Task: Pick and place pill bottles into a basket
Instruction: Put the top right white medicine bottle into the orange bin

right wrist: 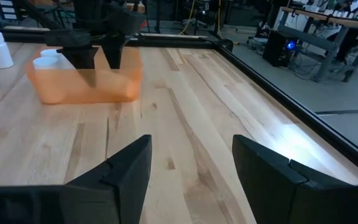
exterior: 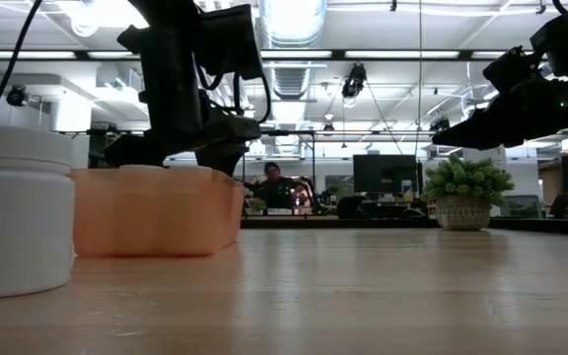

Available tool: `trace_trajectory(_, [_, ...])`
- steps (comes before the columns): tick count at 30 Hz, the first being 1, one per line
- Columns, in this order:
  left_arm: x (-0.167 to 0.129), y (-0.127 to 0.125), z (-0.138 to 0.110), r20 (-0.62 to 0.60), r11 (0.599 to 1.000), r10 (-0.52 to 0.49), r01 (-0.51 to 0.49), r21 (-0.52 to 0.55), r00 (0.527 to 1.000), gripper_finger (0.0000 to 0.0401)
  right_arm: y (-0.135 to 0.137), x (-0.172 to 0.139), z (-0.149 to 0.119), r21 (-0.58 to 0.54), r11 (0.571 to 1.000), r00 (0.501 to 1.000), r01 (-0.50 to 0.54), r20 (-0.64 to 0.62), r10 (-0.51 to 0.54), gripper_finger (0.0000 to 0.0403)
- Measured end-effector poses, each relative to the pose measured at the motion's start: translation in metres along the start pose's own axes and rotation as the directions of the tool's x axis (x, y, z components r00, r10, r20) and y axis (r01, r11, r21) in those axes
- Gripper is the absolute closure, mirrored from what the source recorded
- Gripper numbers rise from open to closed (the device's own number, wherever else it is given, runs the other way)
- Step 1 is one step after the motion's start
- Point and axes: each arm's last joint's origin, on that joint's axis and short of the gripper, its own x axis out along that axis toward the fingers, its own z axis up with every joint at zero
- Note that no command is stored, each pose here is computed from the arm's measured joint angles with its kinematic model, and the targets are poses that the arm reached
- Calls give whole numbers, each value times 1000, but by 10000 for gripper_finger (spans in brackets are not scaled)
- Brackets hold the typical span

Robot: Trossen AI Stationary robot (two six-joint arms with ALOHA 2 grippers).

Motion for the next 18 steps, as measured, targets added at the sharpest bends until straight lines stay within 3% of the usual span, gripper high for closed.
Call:
trace_trajectory(7, [3,1,-1,-14,1000,9,-9,-2,1000,73,0,0,0,0,1000,1000,0,0,0,188])
trace_trajectory(18, [5,3,-1,-18,1000,13,-13,-2,1000,201,0,0,0,0,1000,1000,0,0,0,188])
